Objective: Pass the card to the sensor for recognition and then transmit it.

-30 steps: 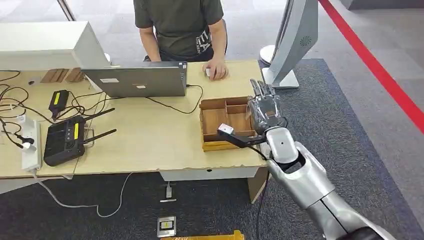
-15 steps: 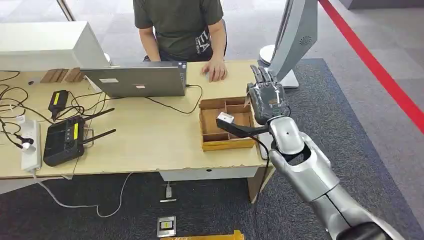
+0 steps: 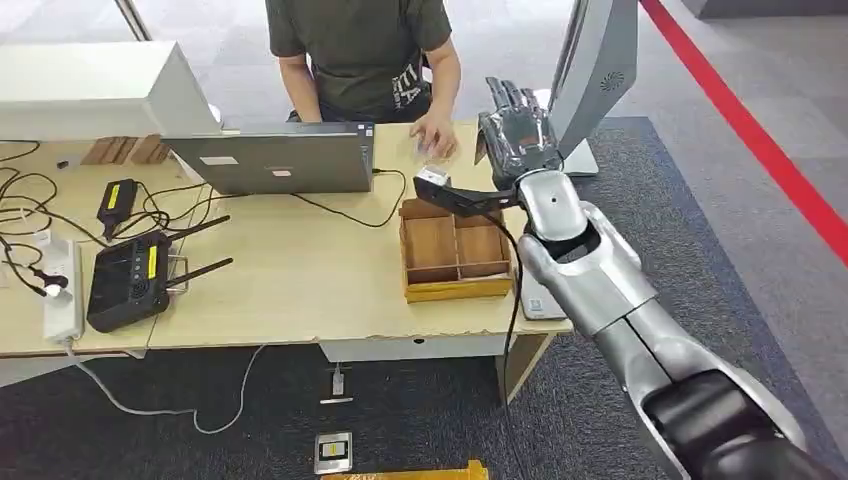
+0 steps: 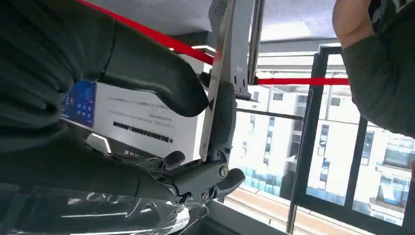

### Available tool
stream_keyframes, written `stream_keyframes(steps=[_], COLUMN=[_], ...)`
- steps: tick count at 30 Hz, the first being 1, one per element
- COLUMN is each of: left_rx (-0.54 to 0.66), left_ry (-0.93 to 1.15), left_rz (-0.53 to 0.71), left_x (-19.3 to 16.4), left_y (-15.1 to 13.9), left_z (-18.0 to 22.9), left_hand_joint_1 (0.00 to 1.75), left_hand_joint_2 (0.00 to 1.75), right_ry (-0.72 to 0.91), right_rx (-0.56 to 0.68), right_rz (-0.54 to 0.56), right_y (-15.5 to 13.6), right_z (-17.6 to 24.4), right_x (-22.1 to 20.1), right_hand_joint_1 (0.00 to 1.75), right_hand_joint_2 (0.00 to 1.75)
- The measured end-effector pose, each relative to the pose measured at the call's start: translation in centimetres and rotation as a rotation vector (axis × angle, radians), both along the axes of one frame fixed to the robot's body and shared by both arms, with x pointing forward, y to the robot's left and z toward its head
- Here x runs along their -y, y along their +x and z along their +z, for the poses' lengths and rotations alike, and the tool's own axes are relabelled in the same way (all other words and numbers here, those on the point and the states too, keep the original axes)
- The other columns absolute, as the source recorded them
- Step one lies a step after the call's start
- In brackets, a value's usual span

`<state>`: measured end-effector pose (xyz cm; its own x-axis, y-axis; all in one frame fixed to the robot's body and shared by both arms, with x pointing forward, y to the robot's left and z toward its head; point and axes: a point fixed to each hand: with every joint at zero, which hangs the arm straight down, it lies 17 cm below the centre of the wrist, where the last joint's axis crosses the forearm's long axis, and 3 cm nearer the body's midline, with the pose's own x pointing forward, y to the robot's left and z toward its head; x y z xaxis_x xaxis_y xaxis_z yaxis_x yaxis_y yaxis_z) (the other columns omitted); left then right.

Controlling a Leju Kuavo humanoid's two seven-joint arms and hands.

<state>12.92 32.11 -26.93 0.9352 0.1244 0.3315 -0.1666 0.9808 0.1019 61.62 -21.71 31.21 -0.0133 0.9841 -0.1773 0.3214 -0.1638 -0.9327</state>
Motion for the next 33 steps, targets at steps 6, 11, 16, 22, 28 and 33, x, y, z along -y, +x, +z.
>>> stream_keyframes(steps=[6, 11, 16, 22, 28, 33], left_rx=[0.002, 0.0, 0.0, 0.0, -0.002, -0.008], left_ry=[0.0, -0.001, -0.001, -0.002, 0.003, 0.01], left_rz=[0.008, 0.011, 0.011, 0.011, 0.02, 0.023], left_x=[0.0, 0.2, 0.2, 0.2, 0.1, -0.1], left_y=[0.1, 0.0, 0.0, 0.0, -0.1, -0.2], left_z=[0.0, 0.0, 0.0, 0.0, 0.0, -0.1], left_hand_joint_1=[0.0, 0.0, 0.0, 0.0, 0.0, 0.0], left_hand_joint_2=[0.0, 0.0, 0.0, 0.0, 0.0, 0.0], right_ry=[-0.017, -0.028, -0.037, -0.041, -0.051, -0.081], right_rx=[-0.025, -0.053, -0.075, -0.092, -0.103, -0.115], right_rz=[-0.011, -0.016, -0.02, -0.026, -0.036, -0.061], right_y=[0.7, 0.9, 1.0, 1.1, 1.2, 1.0], right_z=[-1.3, -2.9, -3.9, -4.6, -5.1, -6.0], right_x=[-0.9, -1.3, -1.4, -1.4, -1.3, -0.5], right_hand_joint_1=[1.75, 1.75, 1.75, 1.75, 1.75, 1.75], right_hand_joint_2=[1.75, 1.75, 1.75, 1.75, 1.75, 1.75])
